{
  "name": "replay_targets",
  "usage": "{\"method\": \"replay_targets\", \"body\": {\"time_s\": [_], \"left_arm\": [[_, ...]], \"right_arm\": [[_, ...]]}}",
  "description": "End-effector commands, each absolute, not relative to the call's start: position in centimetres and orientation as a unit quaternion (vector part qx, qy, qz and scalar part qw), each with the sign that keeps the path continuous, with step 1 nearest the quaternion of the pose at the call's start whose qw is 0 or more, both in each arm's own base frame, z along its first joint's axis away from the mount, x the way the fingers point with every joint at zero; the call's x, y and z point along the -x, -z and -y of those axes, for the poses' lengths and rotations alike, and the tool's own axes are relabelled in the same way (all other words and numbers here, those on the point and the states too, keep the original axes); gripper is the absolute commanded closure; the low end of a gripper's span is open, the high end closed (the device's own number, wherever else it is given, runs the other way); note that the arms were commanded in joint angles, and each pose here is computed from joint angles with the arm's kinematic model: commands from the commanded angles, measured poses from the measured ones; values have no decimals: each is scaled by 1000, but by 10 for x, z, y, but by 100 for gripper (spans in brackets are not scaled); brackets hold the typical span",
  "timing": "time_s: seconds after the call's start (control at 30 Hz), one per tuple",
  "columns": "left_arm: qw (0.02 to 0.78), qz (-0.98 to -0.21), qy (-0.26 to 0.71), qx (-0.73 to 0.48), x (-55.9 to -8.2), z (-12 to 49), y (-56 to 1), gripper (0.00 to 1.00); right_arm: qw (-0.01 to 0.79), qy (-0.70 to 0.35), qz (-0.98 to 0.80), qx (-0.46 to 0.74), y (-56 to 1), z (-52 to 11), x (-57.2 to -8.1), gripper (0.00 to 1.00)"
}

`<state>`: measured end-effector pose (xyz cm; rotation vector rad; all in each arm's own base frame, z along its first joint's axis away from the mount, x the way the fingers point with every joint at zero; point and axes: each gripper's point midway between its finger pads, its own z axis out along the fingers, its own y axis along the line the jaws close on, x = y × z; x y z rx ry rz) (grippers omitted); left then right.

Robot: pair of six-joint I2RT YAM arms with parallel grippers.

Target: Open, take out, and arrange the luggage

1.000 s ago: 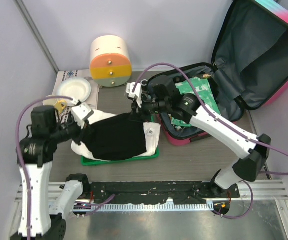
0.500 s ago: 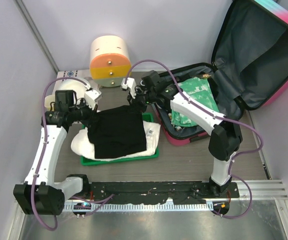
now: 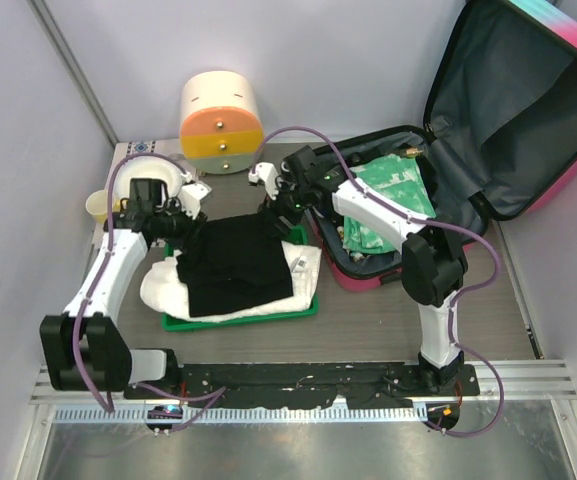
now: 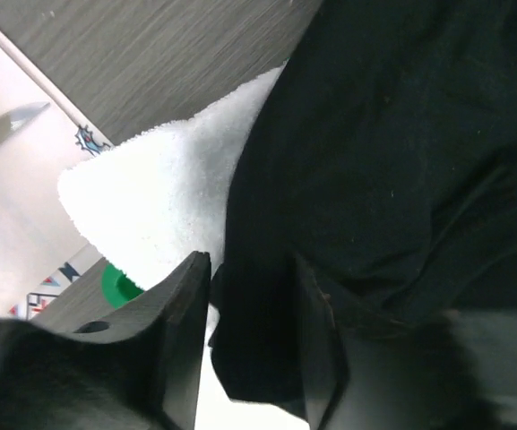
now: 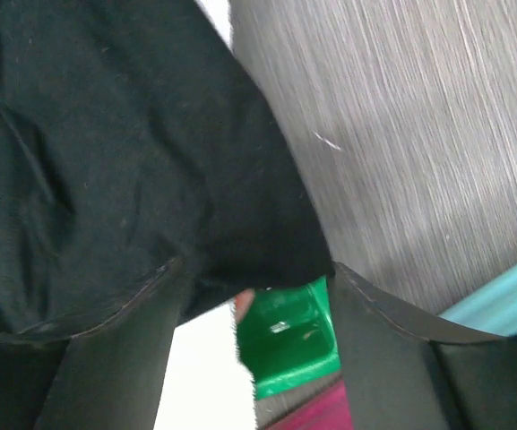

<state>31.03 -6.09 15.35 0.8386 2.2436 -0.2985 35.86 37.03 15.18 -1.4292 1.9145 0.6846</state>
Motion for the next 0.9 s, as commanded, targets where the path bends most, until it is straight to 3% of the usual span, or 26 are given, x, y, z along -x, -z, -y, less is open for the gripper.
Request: {"method": "replay_targets", "body": {"time_s": [0.0, 0.1, 0.2, 0.33, 0.43, 0.63, 0.87], "left_arm": [[344, -879, 86, -318, -329, 48, -155, 39], [335, -889, 70, -304, -335, 41, -161, 27], [361, -879, 56, -306, -338, 39, -185, 23], [398, -857, 51, -322, -334, 42, -225, 22], [375, -844, 67, -379, -308, 55, -229, 23], [309, -841, 90, -436, -266, 76, -190, 23], [185, -874, 75, -443, -249, 70, -115, 26]], "right_arm": [[300, -228, -757, 533, -138, -349, -362, 27], [311, -202, -767, 525, -144, -341, -370, 26], [334, -203, -755, 527, -175, -340, -369, 26], [351, -250, -732, 528, -225, -342, -345, 26], [343, -269, -741, 511, -242, -332, -324, 26], [354, -259, -766, 470, -255, -288, -320, 26], [369, -221, -834, 345, -257, -190, -365, 27]]}}
